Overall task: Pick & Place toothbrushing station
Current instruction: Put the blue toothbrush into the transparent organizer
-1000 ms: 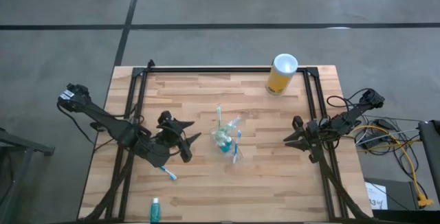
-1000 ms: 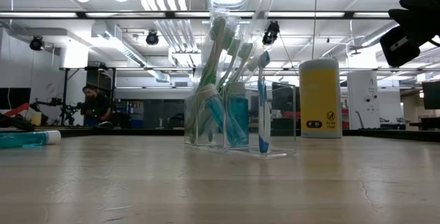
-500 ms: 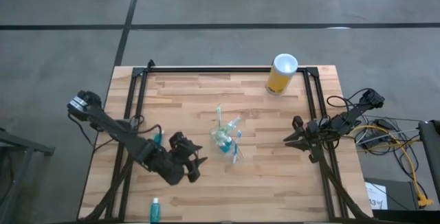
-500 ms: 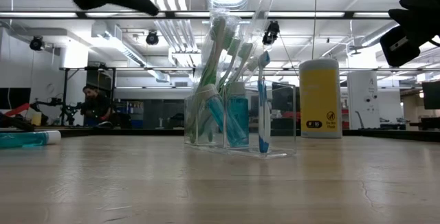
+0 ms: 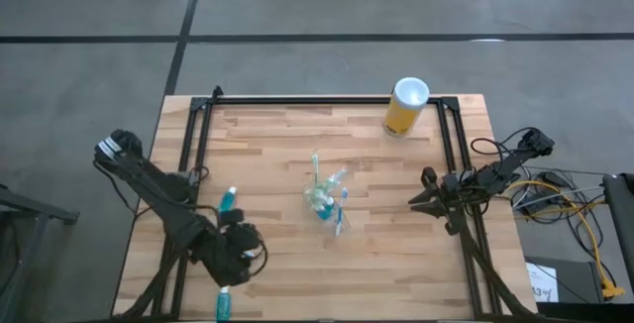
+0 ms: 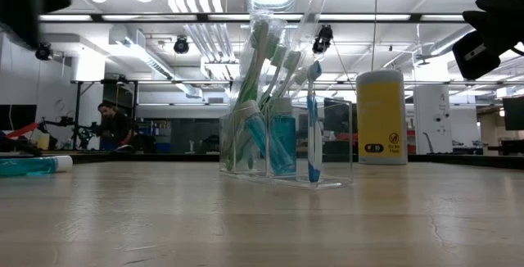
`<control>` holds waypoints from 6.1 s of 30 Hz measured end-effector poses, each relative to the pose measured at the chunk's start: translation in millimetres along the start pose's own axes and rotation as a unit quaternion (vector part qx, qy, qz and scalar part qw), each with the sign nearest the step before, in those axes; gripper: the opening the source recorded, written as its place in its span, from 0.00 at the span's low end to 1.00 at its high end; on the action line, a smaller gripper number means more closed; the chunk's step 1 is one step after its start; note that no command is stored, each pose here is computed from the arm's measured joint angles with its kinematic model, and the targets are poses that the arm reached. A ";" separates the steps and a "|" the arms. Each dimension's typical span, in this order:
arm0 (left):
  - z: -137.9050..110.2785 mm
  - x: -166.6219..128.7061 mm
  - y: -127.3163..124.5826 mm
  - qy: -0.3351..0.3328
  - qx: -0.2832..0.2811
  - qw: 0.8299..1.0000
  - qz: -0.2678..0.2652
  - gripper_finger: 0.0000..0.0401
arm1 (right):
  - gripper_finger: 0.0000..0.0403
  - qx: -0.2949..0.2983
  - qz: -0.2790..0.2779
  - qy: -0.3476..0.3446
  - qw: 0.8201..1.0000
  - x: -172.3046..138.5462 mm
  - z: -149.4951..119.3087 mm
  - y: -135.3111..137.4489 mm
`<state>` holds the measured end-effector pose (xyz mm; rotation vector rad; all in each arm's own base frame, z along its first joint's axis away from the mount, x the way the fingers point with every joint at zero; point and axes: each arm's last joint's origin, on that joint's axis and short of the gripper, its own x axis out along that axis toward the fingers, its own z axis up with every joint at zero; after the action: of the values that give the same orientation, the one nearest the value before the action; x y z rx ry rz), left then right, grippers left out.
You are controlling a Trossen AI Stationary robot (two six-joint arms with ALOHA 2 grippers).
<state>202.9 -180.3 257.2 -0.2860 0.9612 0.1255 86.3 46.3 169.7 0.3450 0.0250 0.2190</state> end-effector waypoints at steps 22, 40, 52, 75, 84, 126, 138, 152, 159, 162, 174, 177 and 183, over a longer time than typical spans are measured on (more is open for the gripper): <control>-42.2 -6.8 -10.6 0.056 0.158 0.985 -0.027 0.57 | 0.19 0.000 0.000 0.000 1.000 0.0 0.0 0.0; -82.3 38.5 4.9 0.050 0.166 0.980 -0.102 0.57 | 0.19 0.000 0.000 0.000 1.000 0.0 0.0 0.0; -77.8 40.5 6.7 -0.035 0.214 0.975 -0.052 0.57 | 0.19 0.000 0.000 0.000 1.000 0.0 0.0 0.0; -96.8 64.2 32.3 -0.026 0.183 0.981 -0.049 0.57 | 0.19 0.000 0.000 0.000 1.000 0.0 0.0 0.0; -104.1 71.0 38.8 -0.034 0.166 0.983 -0.071 0.57 | 0.19 0.000 0.000 0.000 1.000 0.0 0.0 0.0; -51.4 42.3 -0.5 -0.182 0.158 0.969 -0.051 0.05 | 0.19 0.000 0.000 0.000 1.000 0.0 0.0 0.0; 24.0 -2.0 -28.5 -0.416 0.097 0.904 -0.026 0.05 | 0.19 0.000 0.000 0.000 1.000 0.0 0.0 0.0; 96.9 1.9 5.1 -0.574 0.055 0.813 -0.084 0.05 | 0.19 0.000 0.000 0.000 1.000 0.0 0.0 0.0; 114.4 35.2 4.1 -0.612 0.053 0.783 -0.094 0.05 | 0.19 0.000 0.000 0.000 1.000 0.0 0.0 0.0; 121.9 44.9 -2.6 -0.631 0.065 0.770 -0.074 0.05 | 0.19 0.000 0.000 0.000 1.000 0.0 0.0 0.0; 139.7 93.0 -15.0 -0.614 0.087 0.784 0.039 0.05 | 0.19 0.000 0.000 0.000 1.000 0.0 0.0 0.0; 142.0 99.2 -9.4 -0.610 0.078 0.787 0.046 0.05 | 0.19 0.000 0.000 0.000 1.000 0.0 0.0 0.0; 145.7 114.9 2.1 -0.600 0.069 0.795 0.057 0.05 | 0.19 0.000 0.000 0.000 1.000 0.0 0.0 0.0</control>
<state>382.7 -137.7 240.8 0.0269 -0.2958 0.2987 86.3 46.3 169.7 0.3450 0.0250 0.2190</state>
